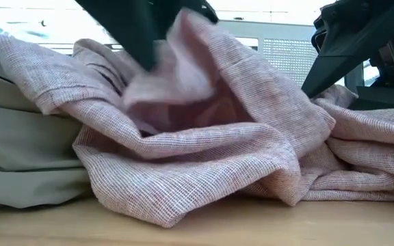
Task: Sort clothes
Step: Put the pink polo into the laundry bin
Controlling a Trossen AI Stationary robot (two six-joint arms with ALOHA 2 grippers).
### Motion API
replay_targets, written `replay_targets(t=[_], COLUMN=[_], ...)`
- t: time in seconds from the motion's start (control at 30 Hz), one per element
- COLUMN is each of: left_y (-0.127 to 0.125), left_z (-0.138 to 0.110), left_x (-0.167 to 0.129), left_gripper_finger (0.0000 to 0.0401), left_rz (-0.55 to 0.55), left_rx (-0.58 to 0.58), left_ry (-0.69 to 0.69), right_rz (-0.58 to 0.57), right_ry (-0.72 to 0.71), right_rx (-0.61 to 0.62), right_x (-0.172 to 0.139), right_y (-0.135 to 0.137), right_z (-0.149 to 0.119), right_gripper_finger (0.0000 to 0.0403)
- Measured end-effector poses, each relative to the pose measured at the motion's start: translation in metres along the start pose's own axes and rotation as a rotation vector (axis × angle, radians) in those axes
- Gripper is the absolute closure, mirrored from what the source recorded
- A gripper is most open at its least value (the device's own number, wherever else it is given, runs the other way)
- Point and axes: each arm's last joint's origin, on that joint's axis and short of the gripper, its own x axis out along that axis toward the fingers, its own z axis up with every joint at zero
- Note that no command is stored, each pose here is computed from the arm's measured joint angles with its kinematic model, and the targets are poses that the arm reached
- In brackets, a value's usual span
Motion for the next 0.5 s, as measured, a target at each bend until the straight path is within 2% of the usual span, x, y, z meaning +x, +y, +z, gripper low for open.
replay_targets(t=[0.23,0.33,0.5], left_y=[-0.013,-0.009,0.001], left_z=[-0.007,-0.009,-0.017], left_x=[0.011,0.020,0.048], left_gripper_finger=[0.0253,0.0253,0.0253], left_rz=[-0.032,-0.044,-0.149], left_rx=[0.025,0.014,-0.019], left_ry=[0.088,0.103,0.155], right_rz=[0.002,0.001,0.001], right_ry=[0.001,0.000,0.001], right_rx=[-0.013,-0.017,-0.020], right_x=[0.000,0.000,0.000], right_y=[0.000,0.000,0.000], right_z=[0.000,0.000,0.000], right_gripper_finger=[0.0179,0.0179,0.0179])
